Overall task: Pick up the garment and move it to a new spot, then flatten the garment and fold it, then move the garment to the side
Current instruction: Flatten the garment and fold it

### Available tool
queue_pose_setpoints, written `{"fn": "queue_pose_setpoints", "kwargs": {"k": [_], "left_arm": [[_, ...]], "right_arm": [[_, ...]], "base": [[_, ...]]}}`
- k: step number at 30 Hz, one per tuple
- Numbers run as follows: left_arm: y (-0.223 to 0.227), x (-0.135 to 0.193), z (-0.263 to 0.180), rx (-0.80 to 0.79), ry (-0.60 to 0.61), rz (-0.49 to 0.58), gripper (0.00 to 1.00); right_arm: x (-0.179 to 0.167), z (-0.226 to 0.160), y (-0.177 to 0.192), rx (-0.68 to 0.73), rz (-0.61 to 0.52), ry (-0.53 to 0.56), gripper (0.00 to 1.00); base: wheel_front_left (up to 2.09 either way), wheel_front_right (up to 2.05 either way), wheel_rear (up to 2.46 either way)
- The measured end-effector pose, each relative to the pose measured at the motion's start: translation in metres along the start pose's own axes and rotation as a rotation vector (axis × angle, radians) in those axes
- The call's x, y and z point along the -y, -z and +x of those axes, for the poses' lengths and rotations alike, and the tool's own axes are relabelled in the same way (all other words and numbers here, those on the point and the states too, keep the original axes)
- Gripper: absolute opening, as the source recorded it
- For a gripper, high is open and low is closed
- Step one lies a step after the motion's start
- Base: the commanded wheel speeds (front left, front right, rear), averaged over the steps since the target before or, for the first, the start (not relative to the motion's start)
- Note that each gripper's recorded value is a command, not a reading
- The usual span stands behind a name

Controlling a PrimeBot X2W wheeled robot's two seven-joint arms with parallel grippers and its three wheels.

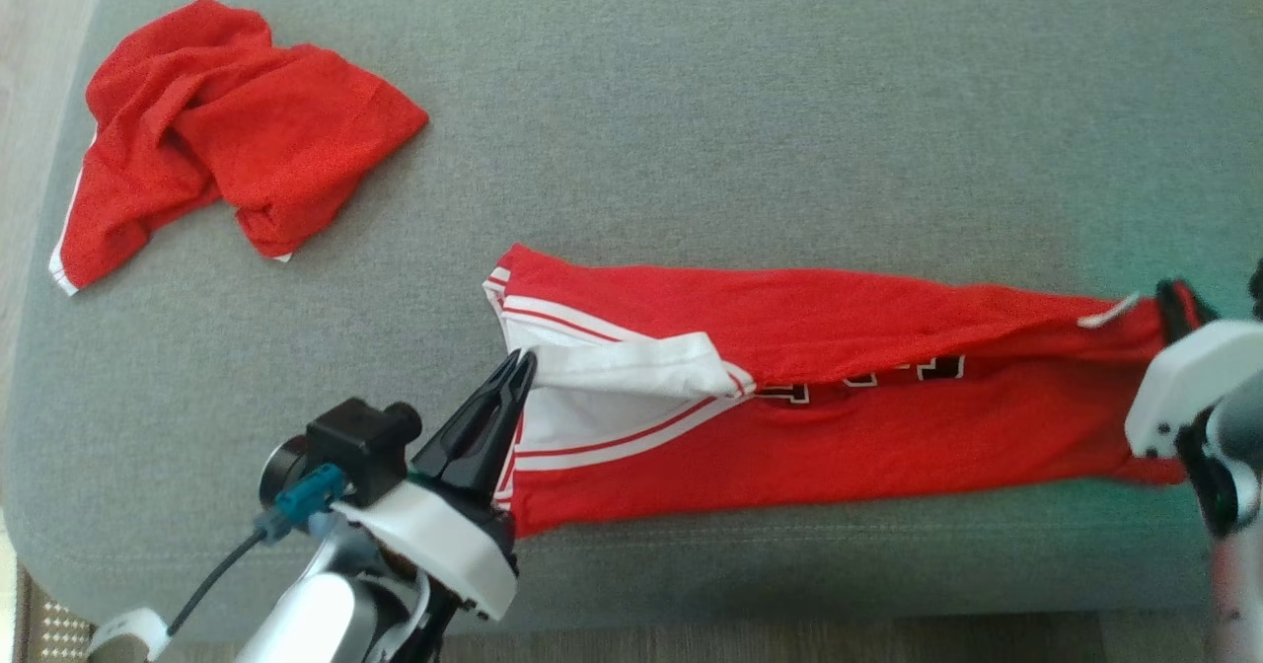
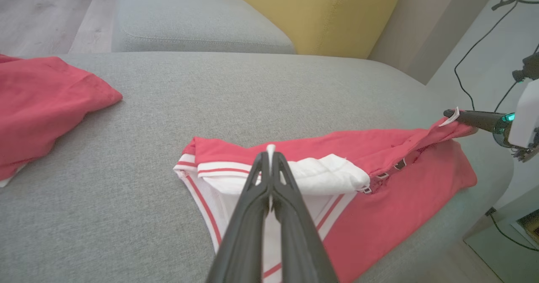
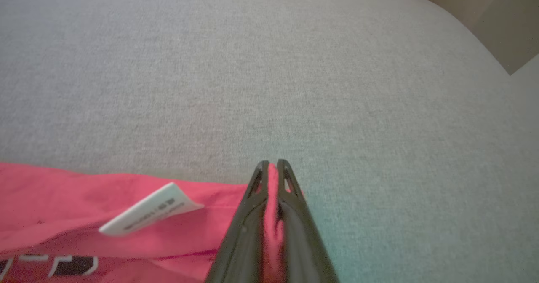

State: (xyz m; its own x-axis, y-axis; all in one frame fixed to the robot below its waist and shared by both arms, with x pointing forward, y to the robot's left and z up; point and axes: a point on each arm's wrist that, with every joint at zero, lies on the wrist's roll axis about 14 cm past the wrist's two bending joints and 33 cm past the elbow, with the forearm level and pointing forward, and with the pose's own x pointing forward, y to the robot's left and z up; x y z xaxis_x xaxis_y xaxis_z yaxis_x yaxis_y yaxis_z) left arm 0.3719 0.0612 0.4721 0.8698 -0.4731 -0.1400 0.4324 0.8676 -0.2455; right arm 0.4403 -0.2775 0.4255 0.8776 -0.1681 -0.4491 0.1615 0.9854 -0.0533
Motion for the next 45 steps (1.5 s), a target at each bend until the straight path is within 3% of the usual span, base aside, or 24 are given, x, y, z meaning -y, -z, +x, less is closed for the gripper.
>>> {"fn": "queue_pose_setpoints", "kwargs": {"k": [5, 12, 13, 15, 16, 17, 23, 26, 28, 29, 33, 40, 45], "left_arm": [[0.009, -0.002, -0.008, -0.045, 0.006, 0.029, 0.0], [0.024, -0.006, -0.021, -0.115, -0.001, 0.041, 0.0], [0.024, -0.005, -0.021, -0.119, 0.006, 0.04, 0.0], [0.025, -0.003, -0.023, -0.133, 0.013, 0.037, 0.0], [0.027, -0.002, -0.024, -0.139, 0.018, 0.034, 0.73], [0.028, -0.001, -0.026, -0.147, 0.019, 0.031, 1.0], [0.028, 0.0, -0.033, -0.148, 0.006, 0.034, 1.0], [0.011, -0.004, -0.03, -0.075, -0.027, 0.007, 1.0], [-0.007, -0.009, -0.027, 0.014, -0.072, -0.06, 1.0], [-0.025, -0.011, -0.025, 0.109, -0.1, -0.127, 1.0], [-0.057, -0.02, -0.028, 0.286, -0.163, -0.2, 1.0], [-0.081, -0.03, -0.034, 0.425, -0.228, -0.247, 1.0], [-0.093, -0.037, -0.043, 0.477, -0.27, -0.201, 1.0]], "right_arm": [[0.009, -0.017, 0.015, -0.074, 0.003, 0.004, 0.0], [0.015, -0.026, 0.006, -0.065, -0.001, 0.018, 0.0], [0.015, -0.027, 0.007, -0.071, -0.002, 0.018, 0.12], [0.018, -0.031, 0.016, -0.11, -0.001, 0.022, 1.0], [0.019, -0.033, 0.021, -0.13, -0.001, 0.025, 1.0], [0.02, -0.036, 0.025, -0.141, -0.002, 0.028, 1.0], [0.036, -0.044, 0.002, -0.056, -0.007, 0.077, 1.0], [0.03, -0.049, -0.016, 0.046, 0.015, 0.07, 1.0], [0.021, -0.053, -0.034, 0.145, 0.028, 0.054, 1.0], [0.01, -0.059, -0.057, 0.261, 0.043, 0.026, 1.0], [-0.011, -0.079, -0.102, 0.49, 0.077, -0.038, 1.0], [-0.039, -0.107, -0.121, 0.672, 0.095, -0.13, 1.0], [-0.04, -0.116, -0.096, 0.672, 0.171, -0.148, 1.0]], "base": [[0.0, 0.0, 0.0], [0.0, 0.0, 0.0], [0.0, 0.0, 0.0], [0.0, 0.0, 0.0], [0.0, 0.0, 0.0], [0.0, 0.0, 0.0], [0.0, 0.0, 0.0], [0.0, 0.0, 0.0], [0.0, 0.0, 0.0], [0.0, 0.0, 0.0], [0.0, 0.0, 0.0], [0.0, 0.0, 0.0], [0.0, 0.0, 0.0]]}}
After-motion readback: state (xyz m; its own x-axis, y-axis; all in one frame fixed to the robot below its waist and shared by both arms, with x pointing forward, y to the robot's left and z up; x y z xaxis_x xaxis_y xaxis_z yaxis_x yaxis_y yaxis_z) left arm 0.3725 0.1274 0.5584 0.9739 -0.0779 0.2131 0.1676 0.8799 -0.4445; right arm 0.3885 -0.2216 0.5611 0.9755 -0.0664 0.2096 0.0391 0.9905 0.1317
